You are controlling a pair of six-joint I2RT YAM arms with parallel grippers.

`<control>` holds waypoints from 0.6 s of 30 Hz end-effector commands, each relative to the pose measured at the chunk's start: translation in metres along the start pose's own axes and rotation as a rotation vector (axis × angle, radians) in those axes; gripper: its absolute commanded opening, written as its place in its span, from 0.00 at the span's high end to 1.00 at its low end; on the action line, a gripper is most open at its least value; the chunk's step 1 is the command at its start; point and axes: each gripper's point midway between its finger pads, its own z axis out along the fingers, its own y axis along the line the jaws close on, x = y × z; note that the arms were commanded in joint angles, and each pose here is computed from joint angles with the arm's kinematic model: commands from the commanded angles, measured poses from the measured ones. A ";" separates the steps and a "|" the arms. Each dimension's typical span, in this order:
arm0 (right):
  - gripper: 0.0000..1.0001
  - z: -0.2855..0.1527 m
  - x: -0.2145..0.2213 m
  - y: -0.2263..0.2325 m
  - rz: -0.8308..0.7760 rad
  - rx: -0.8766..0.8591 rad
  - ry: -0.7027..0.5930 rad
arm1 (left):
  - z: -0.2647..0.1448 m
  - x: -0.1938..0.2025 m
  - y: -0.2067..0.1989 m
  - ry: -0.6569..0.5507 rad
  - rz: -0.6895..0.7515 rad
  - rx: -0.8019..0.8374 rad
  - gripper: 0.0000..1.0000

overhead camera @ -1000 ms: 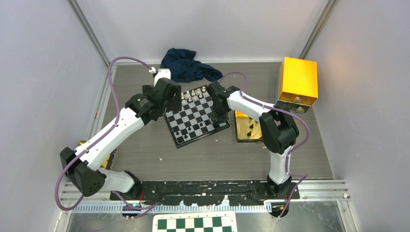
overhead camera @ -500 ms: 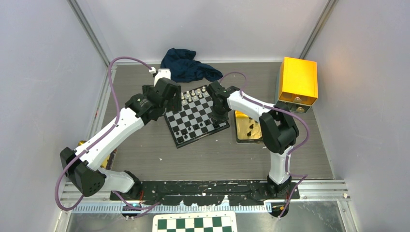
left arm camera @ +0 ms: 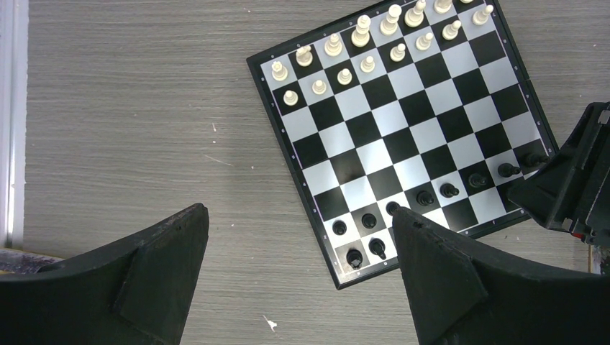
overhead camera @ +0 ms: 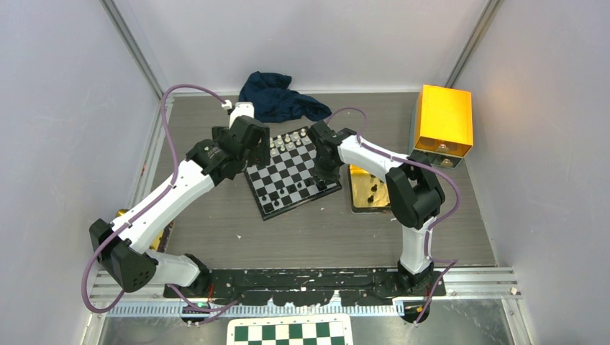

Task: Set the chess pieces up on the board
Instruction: Place the chess piece on the chessboard.

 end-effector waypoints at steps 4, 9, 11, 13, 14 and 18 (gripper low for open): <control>0.63 -0.017 -0.008 0.008 -0.010 -0.040 -0.043 | -0.005 -0.010 0.002 -0.035 -0.026 0.007 0.00; 0.62 -0.027 -0.011 0.006 -0.061 -0.023 -0.064 | -0.006 -0.011 0.003 -0.038 -0.025 0.003 0.00; 0.62 -0.033 -0.012 0.004 -0.095 -0.012 -0.074 | -0.006 -0.012 0.003 -0.040 -0.026 0.001 0.00; 0.63 -0.036 -0.010 0.002 -0.126 -0.005 -0.072 | -0.007 -0.013 0.004 -0.041 -0.029 0.001 0.00; 0.63 -0.038 -0.008 0.000 -0.146 -0.001 -0.067 | -0.007 -0.013 0.004 -0.042 -0.031 0.000 0.00; 0.62 -0.043 -0.003 -0.004 -0.227 0.003 -0.061 | -0.009 -0.012 0.006 -0.041 -0.039 -0.006 0.00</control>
